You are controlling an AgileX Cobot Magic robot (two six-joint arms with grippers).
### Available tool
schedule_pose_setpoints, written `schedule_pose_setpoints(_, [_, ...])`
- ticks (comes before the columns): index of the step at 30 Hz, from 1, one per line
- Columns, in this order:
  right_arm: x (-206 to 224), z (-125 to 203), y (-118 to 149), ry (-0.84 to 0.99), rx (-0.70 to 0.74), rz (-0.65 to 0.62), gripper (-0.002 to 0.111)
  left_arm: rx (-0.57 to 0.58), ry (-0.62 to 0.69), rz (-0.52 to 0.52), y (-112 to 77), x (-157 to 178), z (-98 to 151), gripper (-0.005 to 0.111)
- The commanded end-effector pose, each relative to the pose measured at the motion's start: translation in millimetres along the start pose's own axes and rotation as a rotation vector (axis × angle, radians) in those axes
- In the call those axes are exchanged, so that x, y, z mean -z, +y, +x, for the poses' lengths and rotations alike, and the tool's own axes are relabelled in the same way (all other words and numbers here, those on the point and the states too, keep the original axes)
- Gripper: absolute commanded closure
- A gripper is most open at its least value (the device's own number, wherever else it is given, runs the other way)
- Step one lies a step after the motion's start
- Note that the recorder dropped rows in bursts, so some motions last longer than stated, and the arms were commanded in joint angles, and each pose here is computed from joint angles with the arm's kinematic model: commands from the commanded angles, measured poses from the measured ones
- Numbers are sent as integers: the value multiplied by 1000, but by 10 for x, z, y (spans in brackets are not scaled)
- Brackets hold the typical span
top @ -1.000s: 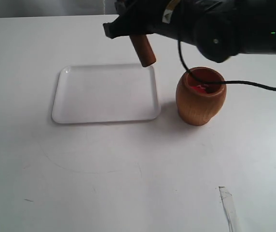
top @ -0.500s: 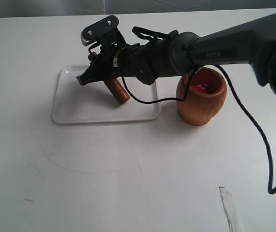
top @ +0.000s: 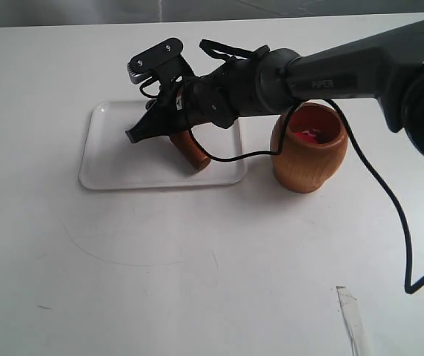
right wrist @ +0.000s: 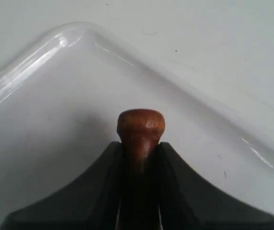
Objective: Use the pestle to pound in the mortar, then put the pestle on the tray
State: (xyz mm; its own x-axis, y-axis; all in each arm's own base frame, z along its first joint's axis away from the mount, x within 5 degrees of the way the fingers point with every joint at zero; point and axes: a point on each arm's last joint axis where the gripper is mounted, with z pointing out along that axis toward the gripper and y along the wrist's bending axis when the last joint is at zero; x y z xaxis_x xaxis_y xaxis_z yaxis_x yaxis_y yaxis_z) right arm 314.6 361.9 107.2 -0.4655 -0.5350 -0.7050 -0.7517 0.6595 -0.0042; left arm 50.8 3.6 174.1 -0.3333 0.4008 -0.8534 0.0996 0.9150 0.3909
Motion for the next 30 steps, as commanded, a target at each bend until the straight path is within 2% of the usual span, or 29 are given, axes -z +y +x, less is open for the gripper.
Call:
schedule_pose_setpoints(1, [0,-13,18,0,-46,-6,71,12,-7,8,-6,0,-4,107])
schedule_pose_setpoints(4, [72,-92,18,-26,-49,-7,66,12,-7,8,-6,0,-4,107])
schedule_pose_setpoints(8, [323,-315,16,-81,-49,-8,67,12,-7,8,-6,0,-4,107])
schedule_pose_setpoints(10, [539,-471,13,-114,-43,-7,76,12,-7,8,-6,0,-4,107])
schedule_pose_setpoints(14, [1025,-738,13,-153,-22,-2,108,12,-7,8,-6,0,-4,107])
schedule_pose_setpoints(17, [1441,-892,62,-182,41,10,108,12,-7,8,-6,0,-4,107])
schedule_pose_setpoints(21, [1945,-927,209,-259,165,21,108,12,-7,8,-6,0,-4,107])
schedule_pose_setpoints(25, [2391,-824,338,-312,263,21,108,12,-7,8,-6,0,-4,107])
schedule_pose_setpoints(30, [2821,-552,337,-356,290,35,108,12,-7,8,-6,0,-4,107])
